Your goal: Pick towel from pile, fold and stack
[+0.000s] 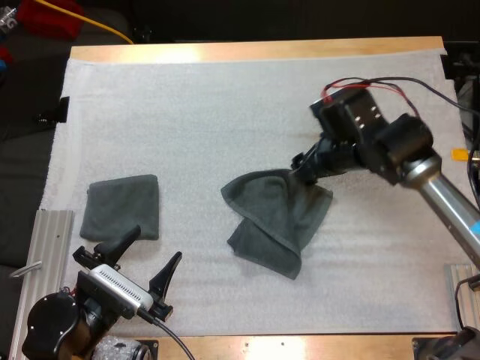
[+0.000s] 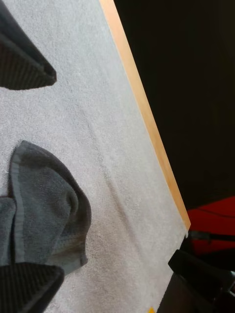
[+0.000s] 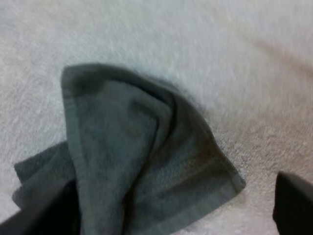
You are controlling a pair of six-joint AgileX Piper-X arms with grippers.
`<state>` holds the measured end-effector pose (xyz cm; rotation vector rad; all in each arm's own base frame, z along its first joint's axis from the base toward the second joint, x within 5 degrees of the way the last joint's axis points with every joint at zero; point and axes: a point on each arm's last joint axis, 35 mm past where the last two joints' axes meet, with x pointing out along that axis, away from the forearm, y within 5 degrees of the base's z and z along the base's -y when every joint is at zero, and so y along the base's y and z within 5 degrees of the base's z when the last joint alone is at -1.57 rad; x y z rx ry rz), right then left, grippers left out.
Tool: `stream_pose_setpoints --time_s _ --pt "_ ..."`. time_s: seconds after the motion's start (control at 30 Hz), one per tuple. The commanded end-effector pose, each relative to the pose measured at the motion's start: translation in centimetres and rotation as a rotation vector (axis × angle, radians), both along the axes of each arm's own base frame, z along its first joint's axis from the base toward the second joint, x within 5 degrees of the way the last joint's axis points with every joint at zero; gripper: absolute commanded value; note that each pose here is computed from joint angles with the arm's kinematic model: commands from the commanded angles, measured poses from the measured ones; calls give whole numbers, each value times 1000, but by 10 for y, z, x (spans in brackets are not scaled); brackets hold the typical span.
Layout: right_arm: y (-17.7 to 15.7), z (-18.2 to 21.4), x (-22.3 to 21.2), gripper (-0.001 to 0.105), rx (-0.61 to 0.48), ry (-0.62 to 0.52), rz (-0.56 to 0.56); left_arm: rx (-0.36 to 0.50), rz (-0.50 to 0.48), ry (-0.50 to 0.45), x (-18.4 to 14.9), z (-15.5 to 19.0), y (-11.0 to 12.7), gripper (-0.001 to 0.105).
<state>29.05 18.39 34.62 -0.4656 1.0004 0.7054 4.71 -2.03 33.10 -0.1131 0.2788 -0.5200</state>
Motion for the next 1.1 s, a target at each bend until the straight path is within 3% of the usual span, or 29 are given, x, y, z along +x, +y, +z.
stream_pose_setpoints --time_s 0.0,0.27,0.57,0.7,1.07 --pt "-9 -3 6 77 41 58 -26 -10 -8 2 -1 2 0 70" --pt "-35 -27 33 77 106 184 -103 -10 -8 2 -1 2 0 70" --pt "-61 -86 40 77 127 302 -174 -10 -8 2 -1 2 0 70" --pt "-67 -109 36 77 185 342 -187 -10 -8 2 -1 2 0 70" --pt "-66 -147 36 77 317 287 -252 -10 -8 2 -1 2 0 70"
